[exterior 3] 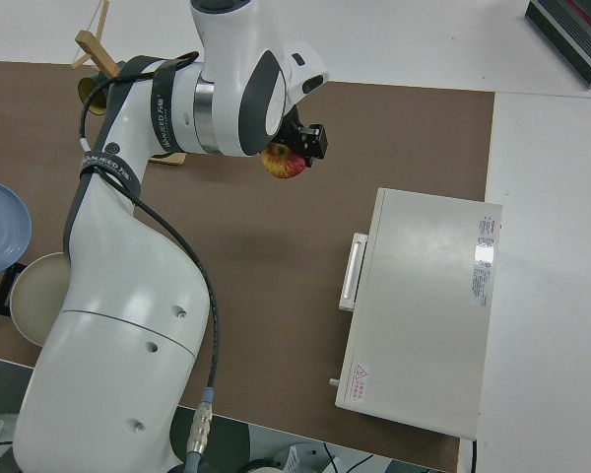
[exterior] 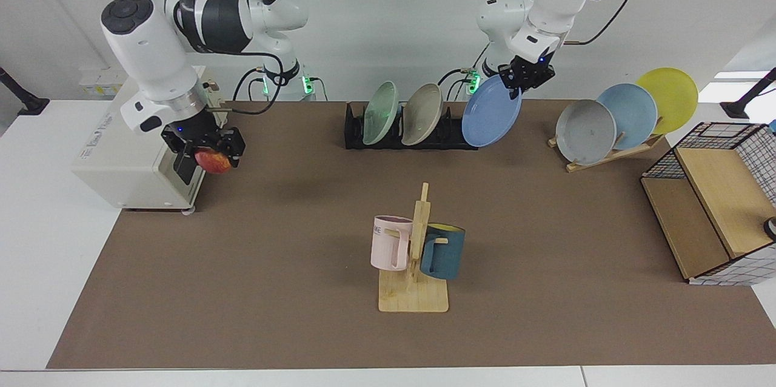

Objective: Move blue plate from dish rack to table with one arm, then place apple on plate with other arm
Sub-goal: 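Lift the blue plate out and set it on the table center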

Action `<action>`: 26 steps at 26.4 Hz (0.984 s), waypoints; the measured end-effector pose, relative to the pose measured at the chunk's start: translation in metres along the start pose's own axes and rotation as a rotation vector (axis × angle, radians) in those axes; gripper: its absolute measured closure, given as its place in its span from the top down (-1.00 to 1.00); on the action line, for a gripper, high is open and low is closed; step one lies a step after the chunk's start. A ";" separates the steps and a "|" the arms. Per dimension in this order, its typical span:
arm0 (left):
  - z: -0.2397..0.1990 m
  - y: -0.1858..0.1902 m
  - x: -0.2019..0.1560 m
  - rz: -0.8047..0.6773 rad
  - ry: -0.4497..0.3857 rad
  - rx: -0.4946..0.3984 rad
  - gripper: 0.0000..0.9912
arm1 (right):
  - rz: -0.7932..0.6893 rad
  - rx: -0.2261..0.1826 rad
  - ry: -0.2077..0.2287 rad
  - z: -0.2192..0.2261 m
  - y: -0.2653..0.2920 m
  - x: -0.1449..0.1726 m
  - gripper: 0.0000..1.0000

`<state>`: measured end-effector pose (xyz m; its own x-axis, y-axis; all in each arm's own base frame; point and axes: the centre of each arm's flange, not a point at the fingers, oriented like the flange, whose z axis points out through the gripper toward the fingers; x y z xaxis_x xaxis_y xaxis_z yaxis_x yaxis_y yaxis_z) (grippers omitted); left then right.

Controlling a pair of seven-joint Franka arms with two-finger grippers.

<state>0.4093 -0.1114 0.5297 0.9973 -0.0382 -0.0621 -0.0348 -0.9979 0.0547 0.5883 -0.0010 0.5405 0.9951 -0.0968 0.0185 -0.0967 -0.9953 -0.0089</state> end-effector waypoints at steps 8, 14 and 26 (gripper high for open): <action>0.034 -0.022 0.079 -0.066 -0.013 -0.253 -0.77 | -0.002 0.003 -0.019 -0.030 0.001 -0.022 0.63; 0.091 -0.034 0.120 -0.034 -0.029 -0.422 -0.77 | -0.004 0.003 -0.020 -0.029 0.000 -0.022 0.63; 0.166 0.016 0.148 0.008 -0.002 -0.494 -0.77 | -0.002 0.004 -0.019 -0.030 0.001 -0.023 0.63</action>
<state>0.5454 -0.1414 0.3562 0.9970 -0.0465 -0.0620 -0.0075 -0.8536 0.5209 0.5652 -0.0004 0.5697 0.9955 -0.0943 -0.0003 -0.0943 -0.9955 -0.0124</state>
